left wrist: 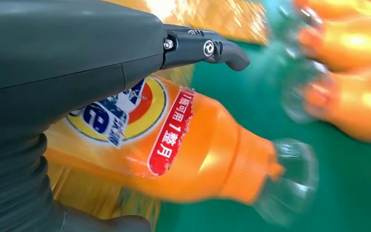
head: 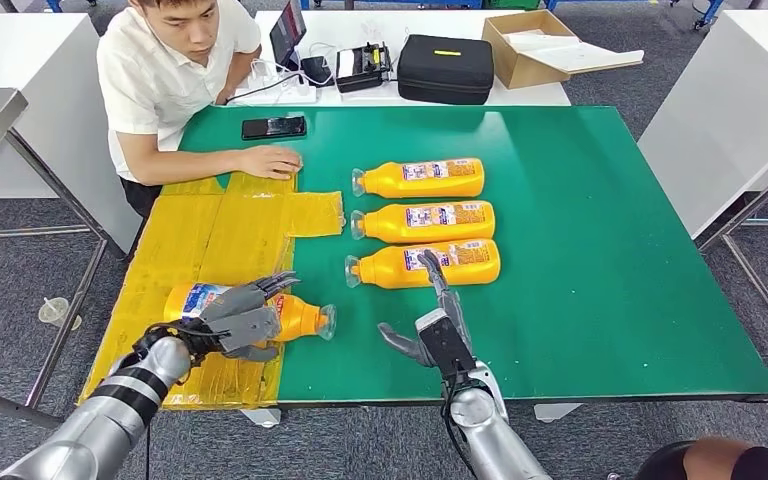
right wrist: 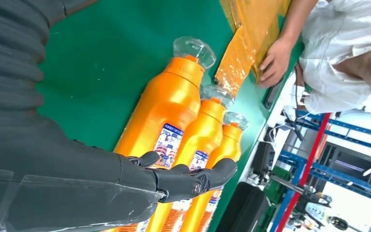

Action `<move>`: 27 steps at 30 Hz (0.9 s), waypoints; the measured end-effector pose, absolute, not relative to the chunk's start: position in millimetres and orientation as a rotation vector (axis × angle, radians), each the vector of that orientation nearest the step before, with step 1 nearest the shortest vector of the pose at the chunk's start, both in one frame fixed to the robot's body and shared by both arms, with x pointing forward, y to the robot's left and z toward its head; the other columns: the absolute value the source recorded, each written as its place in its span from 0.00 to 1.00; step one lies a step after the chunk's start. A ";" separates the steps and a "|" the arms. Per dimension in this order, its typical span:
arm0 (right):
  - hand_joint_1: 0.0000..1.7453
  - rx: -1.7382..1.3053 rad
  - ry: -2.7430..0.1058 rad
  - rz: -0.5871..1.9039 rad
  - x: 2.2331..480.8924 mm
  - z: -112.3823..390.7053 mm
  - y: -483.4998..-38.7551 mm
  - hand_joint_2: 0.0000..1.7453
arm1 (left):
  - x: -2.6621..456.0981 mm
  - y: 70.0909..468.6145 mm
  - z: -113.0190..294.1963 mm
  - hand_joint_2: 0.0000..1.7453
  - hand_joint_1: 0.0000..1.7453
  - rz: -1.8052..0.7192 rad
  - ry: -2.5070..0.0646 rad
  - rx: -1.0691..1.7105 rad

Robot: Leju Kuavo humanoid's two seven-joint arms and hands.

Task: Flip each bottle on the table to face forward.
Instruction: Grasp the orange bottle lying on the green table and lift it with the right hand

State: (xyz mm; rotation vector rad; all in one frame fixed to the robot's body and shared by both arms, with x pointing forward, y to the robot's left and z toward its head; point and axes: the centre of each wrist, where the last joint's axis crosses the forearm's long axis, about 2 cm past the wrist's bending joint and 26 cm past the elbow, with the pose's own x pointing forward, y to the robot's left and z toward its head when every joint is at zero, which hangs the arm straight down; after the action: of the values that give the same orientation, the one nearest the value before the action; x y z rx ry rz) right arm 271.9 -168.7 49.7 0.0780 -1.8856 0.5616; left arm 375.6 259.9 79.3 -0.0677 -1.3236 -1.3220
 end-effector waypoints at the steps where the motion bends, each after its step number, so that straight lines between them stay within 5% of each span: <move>1: 0.00 0.079 -1.889 0.565 273.5 49.4 -168.8 1.00 | 378.5 270.7 82.7 1.00 0.00 -1.331 -1.302 -0.117; 8: 0.00 0.068 -1.888 0.578 278.9 46.8 -168.8 1.00 | 385.8 314.9 99.9 1.00 0.00 -1.415 -1.213 -0.092; 27: 0.00 0.054 -1.878 0.591 278.8 43.7 -168.2 1.00 | 382.5 339.6 120.0 1.00 0.00 -1.598 -1.119 0.005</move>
State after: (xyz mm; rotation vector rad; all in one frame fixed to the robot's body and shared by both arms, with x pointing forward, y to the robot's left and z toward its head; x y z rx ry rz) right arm 278.8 -168.2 43.7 0.0536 -1.8775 0.5906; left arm 382.5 339.6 120.0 0.0053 -1.1192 -1.5982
